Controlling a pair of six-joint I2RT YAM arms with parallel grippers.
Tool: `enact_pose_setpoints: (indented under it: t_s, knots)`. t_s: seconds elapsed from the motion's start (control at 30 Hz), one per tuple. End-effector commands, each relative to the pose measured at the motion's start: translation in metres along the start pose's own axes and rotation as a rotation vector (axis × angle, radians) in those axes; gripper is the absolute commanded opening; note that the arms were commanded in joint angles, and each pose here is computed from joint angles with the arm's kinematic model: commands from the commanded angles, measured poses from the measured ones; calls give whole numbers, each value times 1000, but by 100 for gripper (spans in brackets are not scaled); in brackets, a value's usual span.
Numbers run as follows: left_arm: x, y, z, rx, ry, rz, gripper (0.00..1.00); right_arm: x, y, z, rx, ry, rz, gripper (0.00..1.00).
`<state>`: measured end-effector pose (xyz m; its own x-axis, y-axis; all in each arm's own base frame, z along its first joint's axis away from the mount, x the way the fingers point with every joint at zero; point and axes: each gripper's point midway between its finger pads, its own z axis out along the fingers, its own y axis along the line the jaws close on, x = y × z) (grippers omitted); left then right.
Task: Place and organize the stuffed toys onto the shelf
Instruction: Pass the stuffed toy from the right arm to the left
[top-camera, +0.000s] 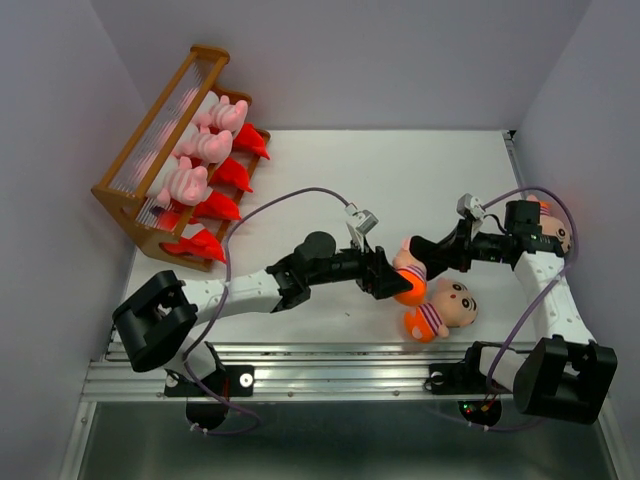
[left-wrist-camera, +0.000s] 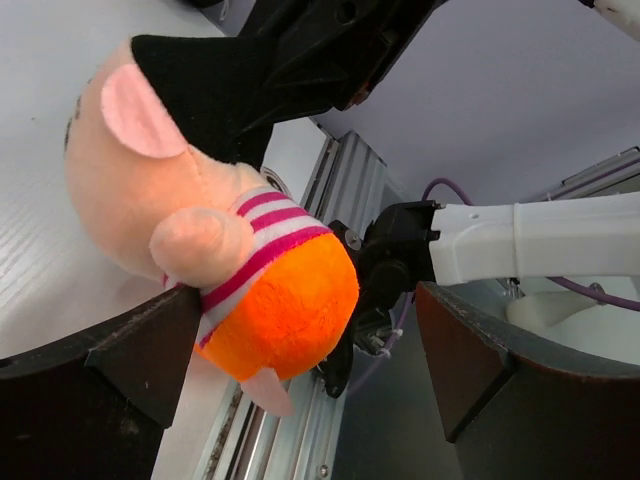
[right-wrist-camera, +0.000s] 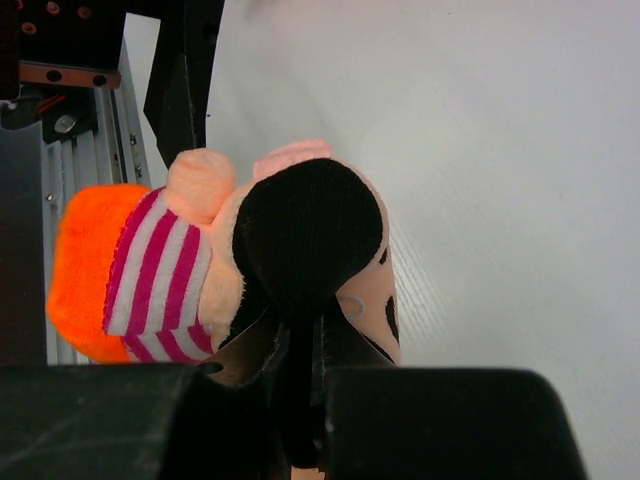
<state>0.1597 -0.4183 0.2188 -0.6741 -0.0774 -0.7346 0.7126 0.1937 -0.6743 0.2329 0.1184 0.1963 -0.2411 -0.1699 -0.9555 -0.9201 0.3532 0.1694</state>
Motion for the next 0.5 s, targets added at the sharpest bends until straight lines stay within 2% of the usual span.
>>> enact_pose_setpoints:
  t_s: [0.0, 0.23, 0.47]
  knots:
    - [-12, -30, 13, 109, -28, 34, 99, -23, 12, -2, -43, -71, -52, 4]
    - [-8, -19, 23, 66, -25, 15, 75, -30, 17, -3, -48, -85, -57, 7]
    - [-7, 6, 26, -55, -40, 26, 65, -35, 22, -5, -50, -94, -57, 7]
